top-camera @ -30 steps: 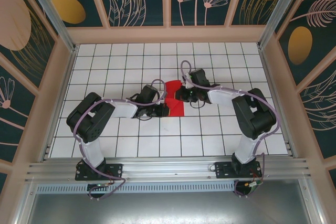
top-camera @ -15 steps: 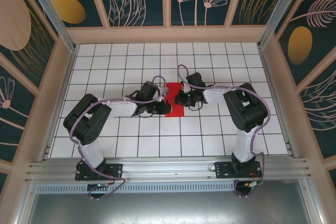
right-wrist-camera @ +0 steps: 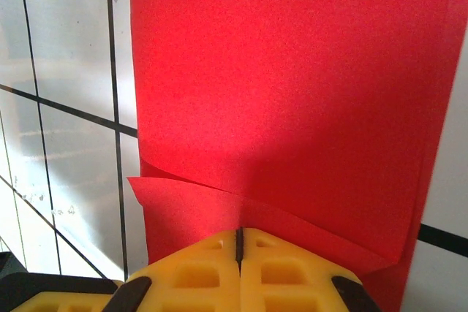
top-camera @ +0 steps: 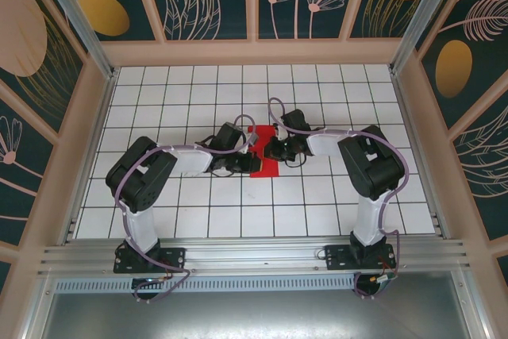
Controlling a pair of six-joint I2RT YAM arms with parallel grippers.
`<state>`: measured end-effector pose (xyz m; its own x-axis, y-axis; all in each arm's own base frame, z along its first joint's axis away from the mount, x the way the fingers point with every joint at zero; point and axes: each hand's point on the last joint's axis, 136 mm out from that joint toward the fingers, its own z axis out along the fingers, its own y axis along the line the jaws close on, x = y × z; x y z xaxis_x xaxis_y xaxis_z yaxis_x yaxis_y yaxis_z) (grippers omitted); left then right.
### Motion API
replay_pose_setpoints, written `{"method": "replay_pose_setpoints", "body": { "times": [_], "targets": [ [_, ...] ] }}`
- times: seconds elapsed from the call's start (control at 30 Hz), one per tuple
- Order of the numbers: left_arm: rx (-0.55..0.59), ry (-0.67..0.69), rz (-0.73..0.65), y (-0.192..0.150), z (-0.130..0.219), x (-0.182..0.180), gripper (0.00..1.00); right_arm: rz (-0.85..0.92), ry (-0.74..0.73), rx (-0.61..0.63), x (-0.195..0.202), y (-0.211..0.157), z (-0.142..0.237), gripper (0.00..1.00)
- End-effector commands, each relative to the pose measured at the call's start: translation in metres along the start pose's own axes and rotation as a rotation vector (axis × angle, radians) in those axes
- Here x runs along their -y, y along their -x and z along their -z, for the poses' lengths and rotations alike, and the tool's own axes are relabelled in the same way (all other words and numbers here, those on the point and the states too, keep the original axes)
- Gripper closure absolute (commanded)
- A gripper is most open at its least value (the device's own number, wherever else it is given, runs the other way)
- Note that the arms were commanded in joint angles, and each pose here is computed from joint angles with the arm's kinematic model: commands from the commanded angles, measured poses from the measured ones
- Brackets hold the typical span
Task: Fold a paper plane with a square sheet of paper (fold left side to right side)
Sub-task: Fold the triangle a second time at the center of the table, then turn over the paper at the center of the table.
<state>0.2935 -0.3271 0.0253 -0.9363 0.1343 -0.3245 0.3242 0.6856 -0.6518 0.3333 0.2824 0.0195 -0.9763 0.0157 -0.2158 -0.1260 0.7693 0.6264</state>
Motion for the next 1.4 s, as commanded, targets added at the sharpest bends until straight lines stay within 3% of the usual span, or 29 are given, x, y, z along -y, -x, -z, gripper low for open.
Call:
{"method": "replay_pose_setpoints", "body": {
  "times": [0.0,0.5,0.73,0.83,0.9,0.97,1.2,1.37],
  "targets": [
    [-0.027,0.033,0.009,-0.014,0.000,-0.012,0.98,-0.011,-0.050,-0.029,0.014,-0.004,-0.004,1.00],
    [-0.041,0.036,0.031,-0.040,0.019,-0.017,0.98,-0.005,-0.057,-0.027,0.014,-0.003,-0.003,1.00],
    [0.073,-0.050,0.043,-0.013,0.057,-0.005,0.92,0.026,0.003,0.019,-0.003,0.008,0.005,0.98],
    [0.138,-0.077,0.052,0.005,0.072,-0.006,0.77,0.061,0.051,0.073,-0.021,0.020,0.017,0.85],
    [0.164,-0.094,0.049,0.017,0.076,-0.006,0.74,0.085,0.061,0.120,-0.030,0.027,0.029,0.77],
    [0.178,-0.107,0.034,0.026,0.074,-0.004,0.64,0.109,0.058,0.169,-0.035,0.033,0.043,0.68],
    [0.158,-0.191,0.020,0.043,0.052,0.000,0.55,0.140,0.012,0.297,-0.029,0.037,0.085,0.42],
    [0.134,-0.200,0.028,0.045,0.037,-0.006,0.53,0.132,0.002,0.319,-0.022,0.032,0.097,0.37]
  ]
}}
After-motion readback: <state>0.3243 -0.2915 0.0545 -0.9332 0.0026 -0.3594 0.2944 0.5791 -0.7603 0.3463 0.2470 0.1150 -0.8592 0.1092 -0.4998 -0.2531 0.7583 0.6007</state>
